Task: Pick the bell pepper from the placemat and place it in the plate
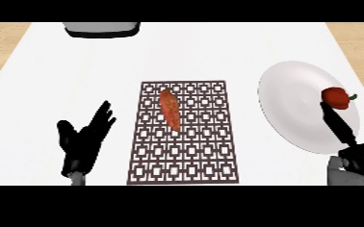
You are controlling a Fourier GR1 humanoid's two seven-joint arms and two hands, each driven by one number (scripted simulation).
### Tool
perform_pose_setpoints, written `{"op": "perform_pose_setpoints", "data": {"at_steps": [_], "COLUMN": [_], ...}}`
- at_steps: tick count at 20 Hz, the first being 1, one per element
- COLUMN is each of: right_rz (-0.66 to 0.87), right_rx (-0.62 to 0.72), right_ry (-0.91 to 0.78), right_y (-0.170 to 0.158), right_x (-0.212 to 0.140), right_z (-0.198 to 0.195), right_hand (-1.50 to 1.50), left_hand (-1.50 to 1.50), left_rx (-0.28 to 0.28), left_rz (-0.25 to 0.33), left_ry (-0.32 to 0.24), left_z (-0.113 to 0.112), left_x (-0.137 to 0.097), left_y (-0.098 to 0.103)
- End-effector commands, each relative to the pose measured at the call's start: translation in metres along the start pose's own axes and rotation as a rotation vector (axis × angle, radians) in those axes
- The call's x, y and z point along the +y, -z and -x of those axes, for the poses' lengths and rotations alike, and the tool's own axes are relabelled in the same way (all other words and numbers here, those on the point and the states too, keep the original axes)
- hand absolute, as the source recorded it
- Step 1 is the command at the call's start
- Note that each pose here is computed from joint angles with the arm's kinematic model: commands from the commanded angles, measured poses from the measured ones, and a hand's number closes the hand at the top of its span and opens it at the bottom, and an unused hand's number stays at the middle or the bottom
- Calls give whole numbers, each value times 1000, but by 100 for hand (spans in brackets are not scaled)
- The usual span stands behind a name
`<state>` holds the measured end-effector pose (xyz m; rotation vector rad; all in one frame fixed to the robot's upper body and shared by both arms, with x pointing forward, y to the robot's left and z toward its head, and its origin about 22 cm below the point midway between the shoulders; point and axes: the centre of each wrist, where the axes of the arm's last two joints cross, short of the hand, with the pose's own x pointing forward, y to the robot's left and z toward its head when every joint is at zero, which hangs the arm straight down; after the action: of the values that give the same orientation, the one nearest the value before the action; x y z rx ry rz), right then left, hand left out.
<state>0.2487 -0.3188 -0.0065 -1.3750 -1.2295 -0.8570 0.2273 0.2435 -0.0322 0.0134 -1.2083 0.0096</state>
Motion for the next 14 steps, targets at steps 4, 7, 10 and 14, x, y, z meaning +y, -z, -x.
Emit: {"op": "perform_pose_setpoints", "data": {"at_steps": [4,7,10,14], "right_rz": [-144,-177,-175,-205], "right_rx": [-4,-7,5,8], "right_ry": [57,24,-23,-63], "right_y": [-43,-68,-96,-114], "right_x": [-62,-70,-83,-120], "right_z": [9,20,26,26], "right_hand": [-150,-150,-150,-150], "left_hand": [0,0,0,0], "left_rx": [15,38,26,12], "left_rz": [-14,15,10,22], "left_ry": [20,7,24,5], "left_z": [-1,-2,-6,-1], "left_x": [2,-7,5,0], "left_y": [4,-8,14,1]}}
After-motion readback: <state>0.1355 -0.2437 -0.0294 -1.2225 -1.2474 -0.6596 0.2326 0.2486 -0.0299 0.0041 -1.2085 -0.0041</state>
